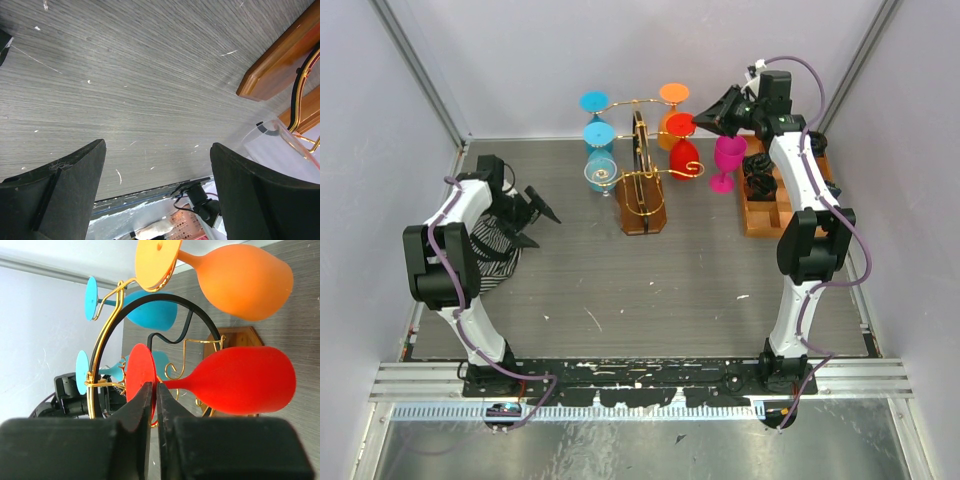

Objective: Take the wine glass off the wine glass rack

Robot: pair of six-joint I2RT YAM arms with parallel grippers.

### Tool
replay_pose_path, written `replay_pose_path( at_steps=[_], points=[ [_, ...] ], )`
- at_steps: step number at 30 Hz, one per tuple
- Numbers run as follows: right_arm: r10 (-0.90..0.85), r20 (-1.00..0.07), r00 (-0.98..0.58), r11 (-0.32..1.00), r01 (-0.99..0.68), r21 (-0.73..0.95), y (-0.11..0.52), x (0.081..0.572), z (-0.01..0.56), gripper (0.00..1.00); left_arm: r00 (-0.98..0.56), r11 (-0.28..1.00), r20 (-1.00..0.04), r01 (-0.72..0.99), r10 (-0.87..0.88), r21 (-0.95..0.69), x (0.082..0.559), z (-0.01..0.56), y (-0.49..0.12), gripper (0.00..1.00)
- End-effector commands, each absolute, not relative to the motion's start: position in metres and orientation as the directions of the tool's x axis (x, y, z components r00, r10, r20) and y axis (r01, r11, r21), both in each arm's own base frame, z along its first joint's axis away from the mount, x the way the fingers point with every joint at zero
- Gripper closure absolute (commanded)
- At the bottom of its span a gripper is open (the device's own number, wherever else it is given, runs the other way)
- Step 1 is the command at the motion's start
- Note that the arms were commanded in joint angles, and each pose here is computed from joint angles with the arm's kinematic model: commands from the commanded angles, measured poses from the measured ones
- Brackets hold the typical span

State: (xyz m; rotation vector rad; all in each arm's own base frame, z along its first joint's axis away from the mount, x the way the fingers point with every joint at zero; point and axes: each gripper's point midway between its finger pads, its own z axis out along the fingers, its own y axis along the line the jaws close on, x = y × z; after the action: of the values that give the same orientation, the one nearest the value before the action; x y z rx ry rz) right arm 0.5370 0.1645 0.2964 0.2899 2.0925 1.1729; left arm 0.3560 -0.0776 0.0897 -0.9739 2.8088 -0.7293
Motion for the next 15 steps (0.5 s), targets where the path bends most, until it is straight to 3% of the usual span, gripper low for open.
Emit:
replay_pose_path(
  at_steps=[1, 3, 8, 15],
  points=[
    [0.486, -0.529, -0.695, 0.542, -0.235, 0.807, 0.17, 0.535, 0.327, 0.93, -0.806, 0.686, 0.083, -0.548, -0.587, -0.479, 0.354, 0.092, -0.081, 0.08],
    [0.489, -0.527, -0.695, 0.533, -0.24, 0.811, 0.172, 0.535, 0.33, 0.99, -0.806, 0.687, 0.084, -0.548, -0.585, -0.478, 0.353, 0.091, -0.081, 0.08],
    [0.529, -0.498, -0.687, 0.46, -0.261, 0.849, 0.175, 0.533, 0.347, 0.99, -0.808, 0.69, 0.079, -0.546, -0.584, -0.476, 0.352, 0.093, -0.08, 0.08],
    [0.596, -0.497, -0.63, 0.458, -0.242, 0.855, 0.146, 0.532, 0.36, 0.99, -0.805, 0.687, 0.076, -0.547, -0.588, -0.478, 0.351, 0.096, -0.076, 0.08]
  ],
)
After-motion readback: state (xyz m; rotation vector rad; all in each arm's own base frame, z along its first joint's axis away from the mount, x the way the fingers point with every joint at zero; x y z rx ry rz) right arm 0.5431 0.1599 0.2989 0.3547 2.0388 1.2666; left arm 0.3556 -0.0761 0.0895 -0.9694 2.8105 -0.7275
